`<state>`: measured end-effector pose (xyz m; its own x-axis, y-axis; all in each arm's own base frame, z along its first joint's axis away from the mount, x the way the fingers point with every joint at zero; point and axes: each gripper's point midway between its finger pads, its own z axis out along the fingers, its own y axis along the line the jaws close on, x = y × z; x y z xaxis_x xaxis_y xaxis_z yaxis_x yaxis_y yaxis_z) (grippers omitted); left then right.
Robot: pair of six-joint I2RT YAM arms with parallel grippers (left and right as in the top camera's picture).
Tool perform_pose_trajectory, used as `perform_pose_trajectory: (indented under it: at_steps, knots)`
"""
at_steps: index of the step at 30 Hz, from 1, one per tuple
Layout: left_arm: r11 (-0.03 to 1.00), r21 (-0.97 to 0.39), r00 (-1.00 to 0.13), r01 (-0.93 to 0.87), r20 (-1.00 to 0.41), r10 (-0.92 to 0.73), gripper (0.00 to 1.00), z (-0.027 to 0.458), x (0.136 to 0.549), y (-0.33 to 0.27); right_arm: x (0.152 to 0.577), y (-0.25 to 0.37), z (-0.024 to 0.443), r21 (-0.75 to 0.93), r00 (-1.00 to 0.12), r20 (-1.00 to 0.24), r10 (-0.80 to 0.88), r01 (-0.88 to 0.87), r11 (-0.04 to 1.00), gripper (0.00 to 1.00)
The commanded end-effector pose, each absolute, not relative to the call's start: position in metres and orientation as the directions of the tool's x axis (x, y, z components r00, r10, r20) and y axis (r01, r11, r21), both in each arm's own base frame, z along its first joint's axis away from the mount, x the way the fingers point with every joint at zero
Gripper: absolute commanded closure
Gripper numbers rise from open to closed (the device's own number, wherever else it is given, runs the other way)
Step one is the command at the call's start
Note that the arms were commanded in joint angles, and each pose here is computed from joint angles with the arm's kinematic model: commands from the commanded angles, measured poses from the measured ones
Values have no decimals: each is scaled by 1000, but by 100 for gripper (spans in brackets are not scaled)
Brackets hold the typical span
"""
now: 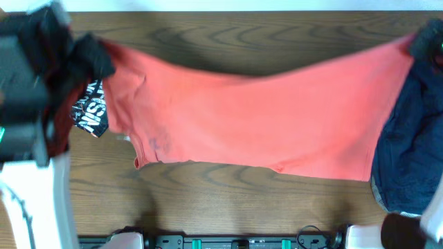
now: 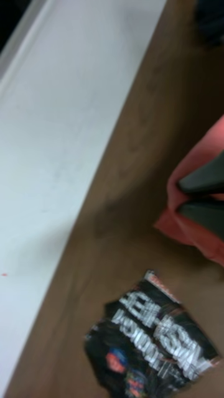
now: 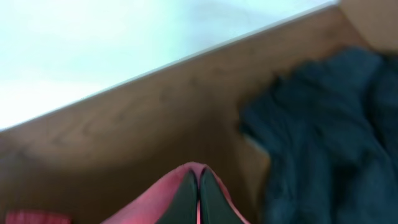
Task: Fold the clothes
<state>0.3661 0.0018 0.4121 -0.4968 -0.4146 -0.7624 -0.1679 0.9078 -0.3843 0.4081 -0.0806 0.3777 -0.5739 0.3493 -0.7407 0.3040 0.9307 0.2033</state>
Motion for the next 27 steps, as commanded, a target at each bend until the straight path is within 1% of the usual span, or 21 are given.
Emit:
perform_pose_trajectory:
  at_steps: [1, 3, 5, 8, 9, 11, 13, 15, 17, 19, 20, 23, 25, 27]
  knots:
    - [917, -369, -484, -151, -781, -394, 94, 401, 411, 6, 445, -71, 373, 205, -555, -770, 315, 253, 946, 99]
    - [918, -378, -433, -119, -812, -391, 94, 404, 444, 7, 473, -71, 377, 232, -495, -804, 328, 246, 941, 99]
    - [920, -386, -356, -71, -851, -385, 94, 416, 471, 6, 495, -74, 386, 284, -417, -832, 367, 248, 926, 99]
    - [923, -384, -172, 10, -910, -377, 94, 457, 499, 8, 516, -79, 413, 388, -267, -855, 444, 240, 890, 99]
    - [920, -390, -75, 49, -920, -386, 94, 482, 503, 8, 521, -80, 428, 411, -209, -866, 455, 221, 884, 99]
    - [908, -403, 67, 112, -909, -412, 94, 522, 500, 8, 524, -82, 458, 431, -110, -885, 453, 178, 885, 99]
    - [891, -418, 192, 178, -873, -448, 94, 566, 489, 7, 520, -83, 490, 434, -18, -898, 440, 141, 890, 99]
    - [888, -406, 271, 217, -849, -454, 94, 598, 476, 8, 512, -90, 517, 431, 52, -902, 428, 139, 892, 99]
    - [891, -389, 319, 235, -835, -449, 94, 624, 462, 9, 500, -99, 536, 430, 96, -903, 419, 169, 887, 99]
    - [892, -386, 324, 235, -834, -446, 94, 635, 453, 11, 492, -107, 541, 428, 103, -904, 416, 208, 880, 99]
    - [894, -389, 309, 222, -841, -443, 94, 635, 450, 13, 488, -109, 540, 413, 87, -911, 404, 224, 883, 99]
    - [901, -403, 220, 158, -875, -430, 94, 615, 448, 20, 478, -126, 520, 380, 30, -918, 395, 348, 857, 99]
    - [898, -433, 73, 80, -896, -438, 94, 577, 449, 23, 469, -138, 492, 338, -44, -915, 401, 460, 821, 99]
    - [899, -438, -99, -5, -894, -436, 94, 530, 449, 24, 463, -142, 464, 296, -134, -899, 418, 518, 803, 99]
